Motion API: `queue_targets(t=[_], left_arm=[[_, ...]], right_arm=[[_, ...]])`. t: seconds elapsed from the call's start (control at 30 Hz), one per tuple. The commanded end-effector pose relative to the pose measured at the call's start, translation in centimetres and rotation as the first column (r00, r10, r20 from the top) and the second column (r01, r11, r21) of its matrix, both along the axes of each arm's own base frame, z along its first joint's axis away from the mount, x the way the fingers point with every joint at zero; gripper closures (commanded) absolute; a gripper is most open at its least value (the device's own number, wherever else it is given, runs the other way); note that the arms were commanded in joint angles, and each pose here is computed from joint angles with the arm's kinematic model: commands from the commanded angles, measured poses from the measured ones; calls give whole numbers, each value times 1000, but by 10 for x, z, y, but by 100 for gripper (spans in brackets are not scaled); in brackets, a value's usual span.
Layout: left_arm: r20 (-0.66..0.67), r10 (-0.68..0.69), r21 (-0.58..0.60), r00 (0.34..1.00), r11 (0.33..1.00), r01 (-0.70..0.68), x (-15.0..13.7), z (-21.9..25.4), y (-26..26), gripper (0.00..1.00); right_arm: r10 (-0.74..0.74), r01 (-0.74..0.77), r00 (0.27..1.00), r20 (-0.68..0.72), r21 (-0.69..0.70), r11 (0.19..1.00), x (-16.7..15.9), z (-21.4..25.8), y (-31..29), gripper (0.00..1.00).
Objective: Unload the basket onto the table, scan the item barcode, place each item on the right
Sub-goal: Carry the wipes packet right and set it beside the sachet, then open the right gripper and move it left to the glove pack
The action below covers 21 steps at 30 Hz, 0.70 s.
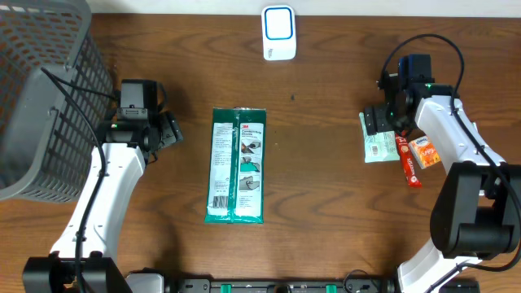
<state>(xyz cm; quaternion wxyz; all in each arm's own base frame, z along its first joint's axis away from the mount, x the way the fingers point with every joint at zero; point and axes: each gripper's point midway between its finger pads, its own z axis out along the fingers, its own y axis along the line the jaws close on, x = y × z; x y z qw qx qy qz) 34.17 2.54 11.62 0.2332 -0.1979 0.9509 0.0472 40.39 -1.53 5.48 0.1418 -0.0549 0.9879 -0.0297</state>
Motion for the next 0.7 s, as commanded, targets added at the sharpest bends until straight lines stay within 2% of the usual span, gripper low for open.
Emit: queue_targets(t=[0.0, 0.07, 0.1, 0.17, 0.23, 0.33, 0.4, 0.53, 0.67], left_arm=[[36, 9, 8, 999, 1000, -9, 5, 13, 1, 14], [36, 9, 8, 999, 1000, -9, 5, 13, 1, 14], [36, 9, 8, 999, 1000, -9, 5, 13, 1, 14], [36, 9, 8, 999, 1000, -9, 5, 13, 1, 14], [36, 9, 8, 999, 1000, -9, 5, 13, 1, 14], [36, 9, 8, 999, 1000, -9, 5, 13, 1, 14], [36, 9, 8, 999, 1000, -9, 5, 13, 1, 14], [36, 9, 8, 999, 1000, -9, 5, 13, 1, 14], [36, 9, 8, 999, 1000, -9, 5, 13, 1, 14]], right_arm=[[-8, 8, 1000, 3, -18, 1000, 0, 0, -5, 9], [1, -1, 1000, 4, 9, 1000, 0, 0, 1, 20], [11, -11, 1000, 5, 45, 999, 0, 0, 7, 30], [43, -44, 999, 10, 166, 985, 0, 1, 29, 49], [82, -83, 996, 17, 300, 950, -3, 5, 53, 59], [113, -118, 993, 37, 395, 911, -4, 5, 72, 64], [118, -121, 992, 33, 393, 912, -7, 0, 74, 67], [76, -76, 997, 14, 313, 947, -11, -18, 60, 69], [-68, 64, 997, 19, 164, 984, -15, -44, 27, 67]])
